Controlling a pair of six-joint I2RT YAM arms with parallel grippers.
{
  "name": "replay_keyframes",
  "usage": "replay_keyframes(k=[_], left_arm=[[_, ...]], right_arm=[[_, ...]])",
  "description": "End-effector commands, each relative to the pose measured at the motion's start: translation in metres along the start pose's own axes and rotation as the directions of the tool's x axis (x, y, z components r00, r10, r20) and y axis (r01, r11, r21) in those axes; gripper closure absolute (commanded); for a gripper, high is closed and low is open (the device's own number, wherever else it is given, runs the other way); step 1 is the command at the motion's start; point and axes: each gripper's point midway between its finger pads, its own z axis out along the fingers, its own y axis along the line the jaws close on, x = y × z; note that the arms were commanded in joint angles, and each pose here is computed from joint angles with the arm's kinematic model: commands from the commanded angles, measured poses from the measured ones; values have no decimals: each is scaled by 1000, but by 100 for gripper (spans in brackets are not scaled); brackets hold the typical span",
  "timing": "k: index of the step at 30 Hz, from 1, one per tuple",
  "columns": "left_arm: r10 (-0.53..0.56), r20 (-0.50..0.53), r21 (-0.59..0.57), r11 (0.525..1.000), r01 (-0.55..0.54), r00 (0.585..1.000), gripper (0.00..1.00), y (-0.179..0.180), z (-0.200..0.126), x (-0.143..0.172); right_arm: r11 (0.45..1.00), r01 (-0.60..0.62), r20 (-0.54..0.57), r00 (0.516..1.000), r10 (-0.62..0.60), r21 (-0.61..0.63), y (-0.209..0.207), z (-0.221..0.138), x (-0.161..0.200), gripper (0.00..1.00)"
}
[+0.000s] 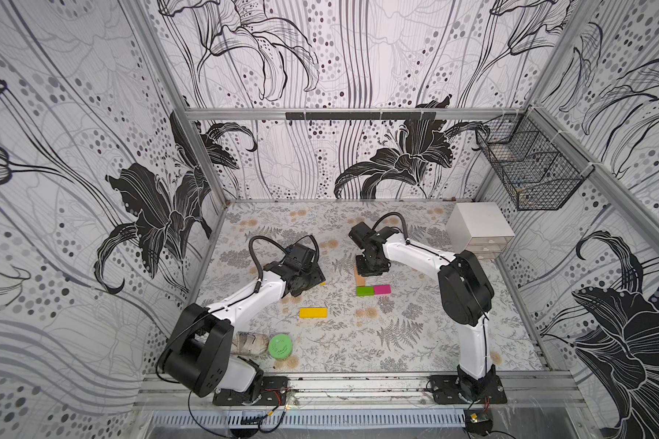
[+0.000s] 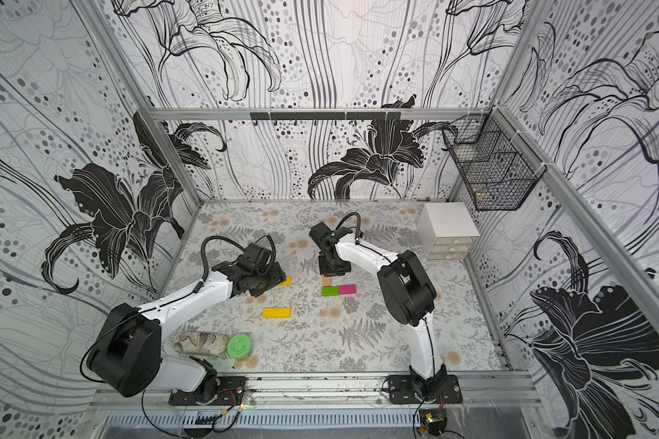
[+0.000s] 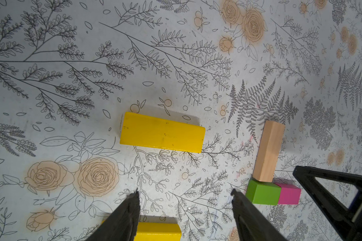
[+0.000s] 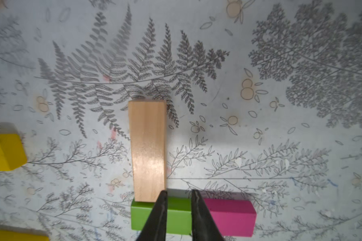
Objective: Assemble the letter h with building blocks
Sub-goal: Adjust the building block at the center of the board.
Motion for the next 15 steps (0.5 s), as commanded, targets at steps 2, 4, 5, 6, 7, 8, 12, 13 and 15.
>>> replay_keyframes(k=[2,4,5,6,7,8,12,13,15], left_arm=[[1,8,-2,1000,-1,1000,28,3,-2,-1],[2,6,-5,1000,-2,1000,28,3,-1,-1],[2,5,-5,1000,-2,1000,28,3,-1,-1],[2,5,-6,1000,-2,1000,28,3,-1,-1],[1,6,-3,1000,-1,1000,28,3,-1,-1],[1,6,-5,1000,-1,1000,28,3,0,-1],[3,4,-4,1000,-3,1000,28,3,0,-1],[4,4,-5,1000,-4,1000,28,3,0,-1],[4,3,-7,1000,-4,1000,28,3,0,0]], right_arm=[[999,23,-34,999,-22,32,-9,9,6,77],[999,27,-46,999,-25,37,-10,14,8,77],[999,31,-51,998,-29,40,-10,17,9,77],[999,33,-55,998,-30,42,-10,19,10,77],[998,33,-59,998,-31,44,-11,21,11,77],[998,35,-62,998,-32,46,-11,22,11,77],[998,39,-71,997,-36,47,-11,27,13,77],[998,42,-74,997,-39,44,-10,28,14,77],[998,44,-78,996,-41,36,-9,30,15,77]])
